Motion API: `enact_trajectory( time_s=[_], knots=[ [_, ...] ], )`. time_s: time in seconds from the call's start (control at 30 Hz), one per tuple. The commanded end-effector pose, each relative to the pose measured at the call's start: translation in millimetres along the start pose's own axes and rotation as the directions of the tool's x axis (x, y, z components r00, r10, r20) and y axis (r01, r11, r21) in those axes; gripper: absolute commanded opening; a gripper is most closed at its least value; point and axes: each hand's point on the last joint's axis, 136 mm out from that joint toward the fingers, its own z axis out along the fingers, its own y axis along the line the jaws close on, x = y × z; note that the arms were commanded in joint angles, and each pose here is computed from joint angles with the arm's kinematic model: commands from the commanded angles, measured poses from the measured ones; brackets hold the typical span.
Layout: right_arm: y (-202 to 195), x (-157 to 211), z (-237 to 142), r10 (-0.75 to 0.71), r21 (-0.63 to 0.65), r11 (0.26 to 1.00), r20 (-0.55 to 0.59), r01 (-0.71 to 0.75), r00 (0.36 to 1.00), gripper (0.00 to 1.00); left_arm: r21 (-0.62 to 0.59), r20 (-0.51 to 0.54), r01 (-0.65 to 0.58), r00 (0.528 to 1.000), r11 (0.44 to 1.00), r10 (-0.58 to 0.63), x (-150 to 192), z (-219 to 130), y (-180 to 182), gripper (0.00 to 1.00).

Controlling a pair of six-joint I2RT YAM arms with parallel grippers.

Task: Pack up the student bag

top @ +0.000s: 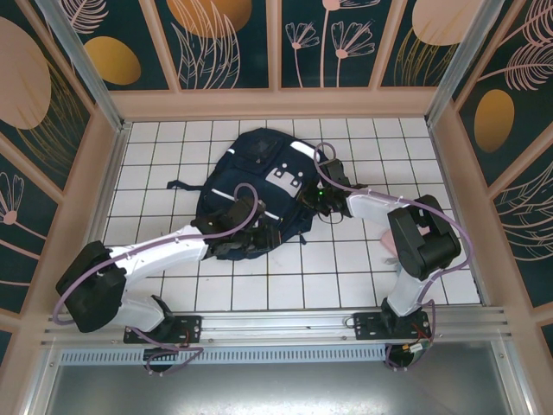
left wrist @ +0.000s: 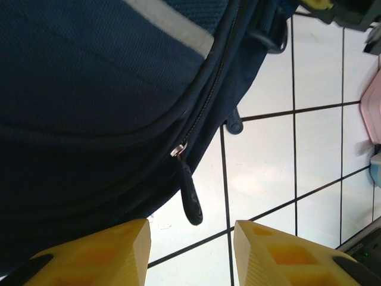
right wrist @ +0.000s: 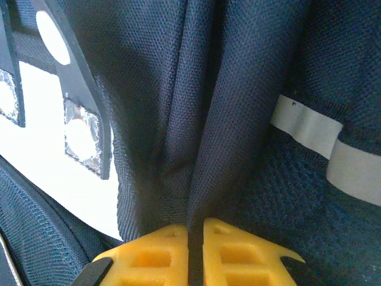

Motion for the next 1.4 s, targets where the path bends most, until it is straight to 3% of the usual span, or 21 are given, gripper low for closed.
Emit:
enact_trajectory(
  time_s=[0.0,0.67,0.77,0.83,0.93,1.13,1.37],
  knots=[
    [11,-9,1,-0.029,-0.032,0.999,0.021,0.03,0.999,0.11,0.001,-0.019,0.031,0.999,1.0,-0.031,4,7,-1,0.41],
    [12,-10,-4,-0.043,-0.029,0.999,0.036,0.044,0.998,0.09,0.008,0.029,0.069,0.997,0.998,-0.069,-10,25,-6,0.19],
    [10,-13,-5,-0.042,-0.016,0.999,0.05,0.043,0.998,0.08,-0.012,0.036,0.069,0.997,0.998,-0.069,-10,23,-2,0.11],
    [7,-16,-6,-0.042,0.002,0.999,0.069,0.042,0.997,0.06,-0.025,0.042,0.066,0.997,0.998,-0.065,-10,20,1,0.0],
    [-2,-31,-12,-0.028,0.042,0.999,0.129,0.023,0.991,0.0,-0.043,0.048,0.033,0.998,0.999,-0.031,-12,12,2,0.0],
    [-12,-79,-39,0.0,0.057,0.998,0.266,-0.015,0.964,0.0,-0.099,0.126,-0.046,0.99,0.994,0.058,-29,-21,-1,0.0],
    [-18,-116,-57,0.013,0.049,0.998,0.331,-0.031,0.944,0.0,-0.157,0.182,-0.101,0.975,0.982,0.129,-39,-43,4,0.0]
  ],
)
